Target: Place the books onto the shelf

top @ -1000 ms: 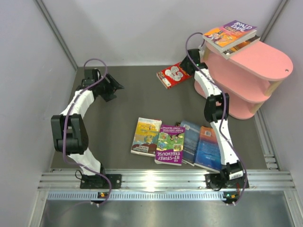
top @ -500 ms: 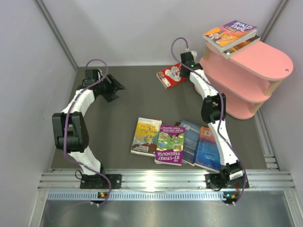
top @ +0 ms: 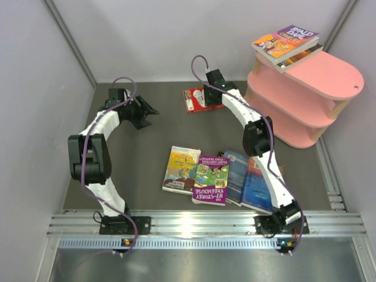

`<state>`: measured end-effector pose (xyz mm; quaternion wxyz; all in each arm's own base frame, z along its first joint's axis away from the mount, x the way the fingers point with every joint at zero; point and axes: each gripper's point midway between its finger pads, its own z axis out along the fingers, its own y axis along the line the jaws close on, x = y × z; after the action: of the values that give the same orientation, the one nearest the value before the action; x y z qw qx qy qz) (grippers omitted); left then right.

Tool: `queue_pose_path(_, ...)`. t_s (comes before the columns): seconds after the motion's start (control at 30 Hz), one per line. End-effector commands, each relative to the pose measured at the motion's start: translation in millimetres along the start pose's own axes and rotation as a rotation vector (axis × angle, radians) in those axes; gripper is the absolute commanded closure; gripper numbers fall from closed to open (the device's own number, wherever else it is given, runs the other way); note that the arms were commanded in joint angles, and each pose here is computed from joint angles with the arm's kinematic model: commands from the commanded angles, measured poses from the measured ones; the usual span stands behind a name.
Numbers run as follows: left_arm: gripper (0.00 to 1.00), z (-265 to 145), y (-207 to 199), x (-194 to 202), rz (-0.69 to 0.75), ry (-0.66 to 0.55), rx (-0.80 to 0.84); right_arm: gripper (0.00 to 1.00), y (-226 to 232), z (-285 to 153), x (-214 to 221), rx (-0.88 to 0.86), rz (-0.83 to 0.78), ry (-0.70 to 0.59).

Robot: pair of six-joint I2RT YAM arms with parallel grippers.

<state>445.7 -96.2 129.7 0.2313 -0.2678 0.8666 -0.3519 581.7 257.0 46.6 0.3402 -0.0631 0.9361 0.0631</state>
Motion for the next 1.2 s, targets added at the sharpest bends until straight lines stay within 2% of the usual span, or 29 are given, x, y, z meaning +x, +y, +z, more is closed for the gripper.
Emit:
queue_pose_path(0.0,0.27,1.5,-10.2,-4.9,0.019,-0.007,0.052,0.63,52.8,-22.5,125.0,-0.17,-0.011,0.445)
queue_pose_path(0.07,0.27,2.7,-9.2,-8.1,0.025,-0.018,0.044,0.64,68.4,-36.2,113.8,-0.257,0.007,0.429)
queue_pose_path(0.17,0.26,11.5,-12.4,-17.9,0.04,-0.032,0.041,0.68,91.6,-68.3,60.1,-0.361,0.02,0.279)
queue_pose_path(0.23,0.26,18.5,-19.2,-22.2,0.043,-0.028,0.052,0.68,101.0,-101.8,10.8,-0.407,0.041,0.125)
queue_pose_path(0.27,0.26,24.8,-26.7,-28.7,0.048,-0.03,0.063,0.69,98.4,-105.6,8.8,-0.409,0.056,0.106)
queue_pose_path(0.3,0.26,28.0,-31.7,-31.8,0.048,-0.031,0.07,0.69,99.2,-136.8,-18.7,-0.423,0.082,0.019)
queue_pose_path(0.33,0.26,28.4,-44.4,-39.9,0.057,-0.045,0.093,0.68,92.7,-137.1,-28.1,-0.419,0.108,-0.031)
queue_pose_path(0.4,0.26,39.0,-44.1,-45.3,0.053,-0.042,0.087,0.65,79.1,-154.1,-58.0,-0.402,0.161,-0.133)
queue_pose_path(0.47,0.27,49.5,-56.8,-35.6,0.069,-0.014,0.101,0.43,53.0,-150.5,-89.4,-0.38,0.259,-0.215)
queue_pose_path(0.5,0.27,51.2,-57.6,-33.2,0.069,-0.008,0.102,0.3,42.8,-129.9,-90.5,-0.363,0.293,-0.207)
queue_pose_path(0.53,0.27,51.7,-57.5,-31.0,0.068,-0.003,0.101,0.26,33.6,-120.6,-98.6,-0.356,0.329,-0.217)
queue_pose_path(0.57,0.27,51.5,-54.9,-25.2,0.065,0.005,0.094,0.16,17.9,-124.7,-127.8,-0.361,0.351,-0.288)
queue_pose_path(0.6,0.27,51.4,-53.0,-22.3,0.067,0.009,0.091,0.07,11.5,-93.1,-121.4,-0.348,0.364,-0.271)
queue_pose_path(0.67,0.27,49.4,-47.3,-14.6,0.064,0.018,0.083,0.0,-7.5,-76.7,-139.4,-0.342,0.401,-0.335)
queue_pose_path(0.77,0.27,43.7,-45.9,-9.5,0.064,0.021,0.08,0.0,-22.7,-31.8,-131.6,-0.307,0.465,-0.355)
queue_pose_path(0.8,0.27,41.9,-46.1,-8.4,0.064,0.021,0.08,0.0,-27.8,-7.3,-116.7,-0.267,0.455,-0.336)
queue_pose_path(0.97,0.27,32.1,-46.5,-8.0,0.086,0.006,0.06,0.0,-17.5,25.0,-90.5,-0.222,0.443,-0.295)
queue_pose_path(1.17,0.26,30.9,-39.9,-6.9,0.096,0.001,0.031,0.0,15.1,36.5,-27.1,-0.297,0.428,-0.066)
